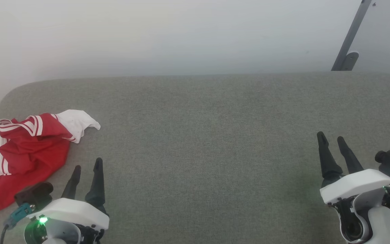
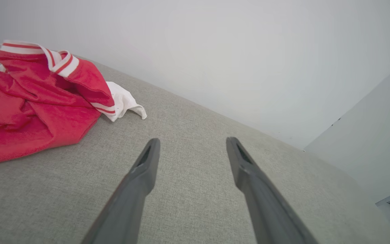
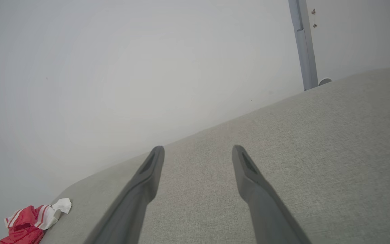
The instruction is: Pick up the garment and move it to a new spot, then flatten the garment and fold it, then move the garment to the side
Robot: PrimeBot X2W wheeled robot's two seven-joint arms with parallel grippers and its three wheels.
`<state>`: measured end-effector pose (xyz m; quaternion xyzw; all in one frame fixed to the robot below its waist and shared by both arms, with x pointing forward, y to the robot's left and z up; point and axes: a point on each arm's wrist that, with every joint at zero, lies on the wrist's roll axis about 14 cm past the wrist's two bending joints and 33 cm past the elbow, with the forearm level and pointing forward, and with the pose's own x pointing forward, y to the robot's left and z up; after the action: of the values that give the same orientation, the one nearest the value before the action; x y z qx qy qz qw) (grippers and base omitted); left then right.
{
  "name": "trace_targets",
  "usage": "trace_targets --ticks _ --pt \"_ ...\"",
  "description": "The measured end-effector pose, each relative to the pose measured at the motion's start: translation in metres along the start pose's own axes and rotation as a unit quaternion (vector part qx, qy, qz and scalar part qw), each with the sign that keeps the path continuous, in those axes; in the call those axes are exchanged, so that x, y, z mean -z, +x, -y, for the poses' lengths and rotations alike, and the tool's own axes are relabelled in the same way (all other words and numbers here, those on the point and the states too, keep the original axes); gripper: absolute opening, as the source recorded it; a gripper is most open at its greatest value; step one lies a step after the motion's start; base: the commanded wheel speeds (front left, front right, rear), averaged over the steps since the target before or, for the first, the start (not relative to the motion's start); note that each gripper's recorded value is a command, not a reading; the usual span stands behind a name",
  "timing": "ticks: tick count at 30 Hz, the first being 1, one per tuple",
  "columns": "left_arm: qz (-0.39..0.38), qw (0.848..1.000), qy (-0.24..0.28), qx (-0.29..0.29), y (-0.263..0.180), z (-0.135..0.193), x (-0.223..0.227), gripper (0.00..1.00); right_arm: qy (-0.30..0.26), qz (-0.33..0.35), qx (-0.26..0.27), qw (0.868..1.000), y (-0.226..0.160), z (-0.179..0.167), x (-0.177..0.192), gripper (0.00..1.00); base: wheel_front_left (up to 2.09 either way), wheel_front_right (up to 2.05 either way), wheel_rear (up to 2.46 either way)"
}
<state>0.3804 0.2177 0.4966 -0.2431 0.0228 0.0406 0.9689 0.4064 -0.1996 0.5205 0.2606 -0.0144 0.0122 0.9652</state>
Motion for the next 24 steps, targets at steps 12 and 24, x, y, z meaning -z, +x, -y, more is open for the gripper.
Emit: trace_targets --ticks 12,24 --pt "0.020 0.997 0.071 0.009 0.000 0.005 -0.007 1.00 -0.075 0.015 -0.011 0.997 0.003 -0.004 -0.008 1.00 0.00 0.00 0.00" --pt "0.036 0.992 0.120 0.012 -0.001 0.006 -0.011 1.00 -0.141 0.027 -0.014 0.990 0.005 -0.003 -0.014 1.00 0.00 0.00 0.00"
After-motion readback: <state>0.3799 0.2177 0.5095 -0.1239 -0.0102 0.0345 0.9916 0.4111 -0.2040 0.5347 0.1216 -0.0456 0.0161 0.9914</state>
